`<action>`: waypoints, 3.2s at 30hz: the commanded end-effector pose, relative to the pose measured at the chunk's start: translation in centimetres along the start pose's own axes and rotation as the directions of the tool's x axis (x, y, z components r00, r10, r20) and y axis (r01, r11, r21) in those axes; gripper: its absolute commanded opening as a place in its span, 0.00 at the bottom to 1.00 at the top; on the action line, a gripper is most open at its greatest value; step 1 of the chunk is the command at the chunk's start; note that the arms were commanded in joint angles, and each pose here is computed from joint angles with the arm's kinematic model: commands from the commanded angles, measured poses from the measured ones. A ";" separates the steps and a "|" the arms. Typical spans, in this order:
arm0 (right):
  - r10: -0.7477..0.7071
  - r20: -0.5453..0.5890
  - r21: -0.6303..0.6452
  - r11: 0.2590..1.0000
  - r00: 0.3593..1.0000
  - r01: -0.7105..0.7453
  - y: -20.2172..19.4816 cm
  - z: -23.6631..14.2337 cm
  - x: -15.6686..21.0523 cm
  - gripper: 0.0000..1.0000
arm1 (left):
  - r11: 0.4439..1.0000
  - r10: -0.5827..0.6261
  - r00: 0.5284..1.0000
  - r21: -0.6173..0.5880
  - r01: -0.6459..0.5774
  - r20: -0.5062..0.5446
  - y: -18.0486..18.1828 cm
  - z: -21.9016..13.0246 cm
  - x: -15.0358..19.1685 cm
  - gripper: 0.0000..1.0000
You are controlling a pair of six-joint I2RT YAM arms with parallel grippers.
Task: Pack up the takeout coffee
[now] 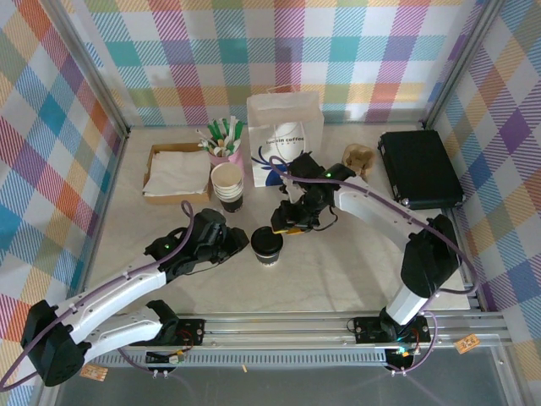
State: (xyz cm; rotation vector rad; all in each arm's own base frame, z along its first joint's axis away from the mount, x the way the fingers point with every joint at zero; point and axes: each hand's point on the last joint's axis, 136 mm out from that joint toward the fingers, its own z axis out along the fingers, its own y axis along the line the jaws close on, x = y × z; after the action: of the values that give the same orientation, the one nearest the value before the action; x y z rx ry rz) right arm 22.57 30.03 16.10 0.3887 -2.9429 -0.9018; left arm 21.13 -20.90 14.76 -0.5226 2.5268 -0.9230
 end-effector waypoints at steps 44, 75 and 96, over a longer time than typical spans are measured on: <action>0.020 -0.118 -0.023 0.999 0.993 -0.023 1.4 2.4 0.3 0.48 | 0.997 -0.047 0.991 0.051 0.053 -0.123 0.6 2.0 1.7 0.27; 0.029 -0.140 0.016 0.999 0.990 -0.027 1.1 3.1 0.7 0.49 | 0.995 -0.042 0.994 0.081 0.050 -0.104 0.4 1.3 0.8 0.28; 0.027 -0.150 0.030 0.999 0.988 -0.022 1.1 3.2 0.7 0.49 | 0.994 -0.031 0.992 0.103 0.043 -0.118 0.0 1.8 0.6 0.22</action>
State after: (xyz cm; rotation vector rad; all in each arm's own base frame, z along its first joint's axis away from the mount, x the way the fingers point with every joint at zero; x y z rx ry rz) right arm 21.52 32.29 13.94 0.3989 -2.8262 -0.8171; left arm 21.53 -22.12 13.47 -0.5230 2.5578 -1.1127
